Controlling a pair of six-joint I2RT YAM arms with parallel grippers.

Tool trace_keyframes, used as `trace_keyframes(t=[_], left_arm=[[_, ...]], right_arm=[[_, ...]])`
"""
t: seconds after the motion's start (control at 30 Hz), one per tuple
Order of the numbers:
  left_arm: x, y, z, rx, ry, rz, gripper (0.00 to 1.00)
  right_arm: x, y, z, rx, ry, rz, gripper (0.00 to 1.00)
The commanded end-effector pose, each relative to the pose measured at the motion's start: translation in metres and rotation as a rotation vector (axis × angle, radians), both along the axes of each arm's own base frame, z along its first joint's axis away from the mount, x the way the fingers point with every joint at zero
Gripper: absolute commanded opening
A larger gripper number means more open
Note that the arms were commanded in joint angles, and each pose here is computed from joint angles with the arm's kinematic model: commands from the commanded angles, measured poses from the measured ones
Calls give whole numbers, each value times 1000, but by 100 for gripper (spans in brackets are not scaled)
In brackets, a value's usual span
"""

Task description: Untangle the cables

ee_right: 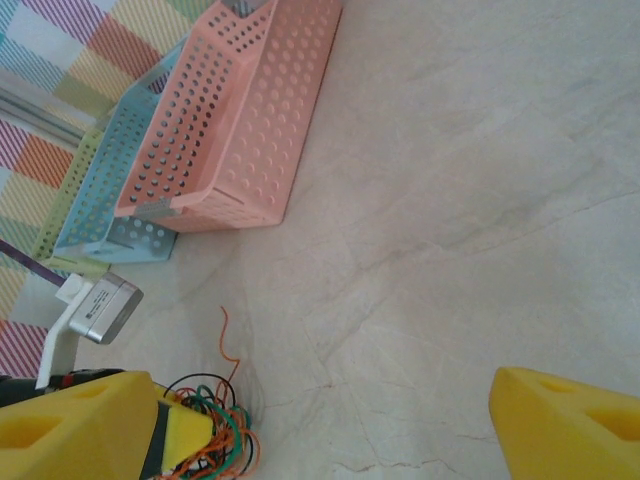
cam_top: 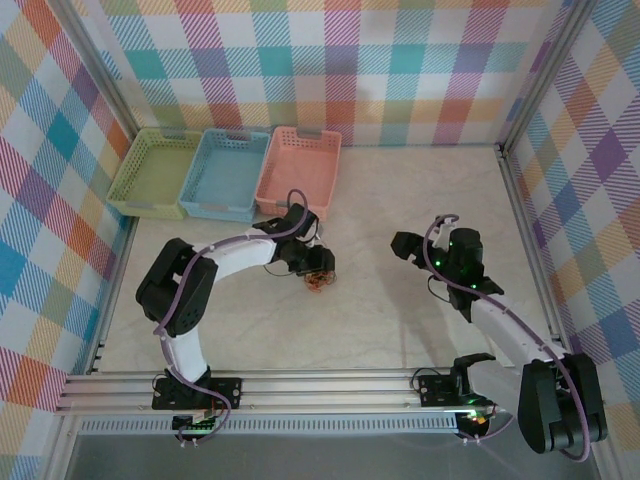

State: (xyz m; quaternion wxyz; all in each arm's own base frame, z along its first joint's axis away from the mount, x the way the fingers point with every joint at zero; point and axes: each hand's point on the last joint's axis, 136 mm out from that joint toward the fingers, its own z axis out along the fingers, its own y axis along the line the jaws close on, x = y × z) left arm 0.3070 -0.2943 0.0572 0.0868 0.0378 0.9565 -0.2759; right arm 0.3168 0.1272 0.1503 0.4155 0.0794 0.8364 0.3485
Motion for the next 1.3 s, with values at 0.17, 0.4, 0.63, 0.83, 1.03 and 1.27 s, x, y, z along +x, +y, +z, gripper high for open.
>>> trace_keyframes(t=[0.17, 0.4, 0.63, 0.83, 1.03, 1.27], left_arm=[[-10, 10, 52, -58, -139, -5, 59], [-8, 34, 57, -13, -218, 67, 61], [-6, 46, 58, -18, -259, 107, 60], [-6, 50, 57, -31, -267, 138, 60], [0, 73, 64, 44, -320, 200, 59], [32, 158, 94, 143, -386, 489, 60]], right_arm=[[0, 25, 9, -13, -46, 115, 86], [-6, 59, 12, -61, -78, 273, 82], [-3, 95, 1, -116, -20, 429, 71], [6, 126, -24, -156, 80, 516, 66], [17, 138, -44, -193, 118, 522, 63], [17, 138, -55, -188, 105, 499, 63]])
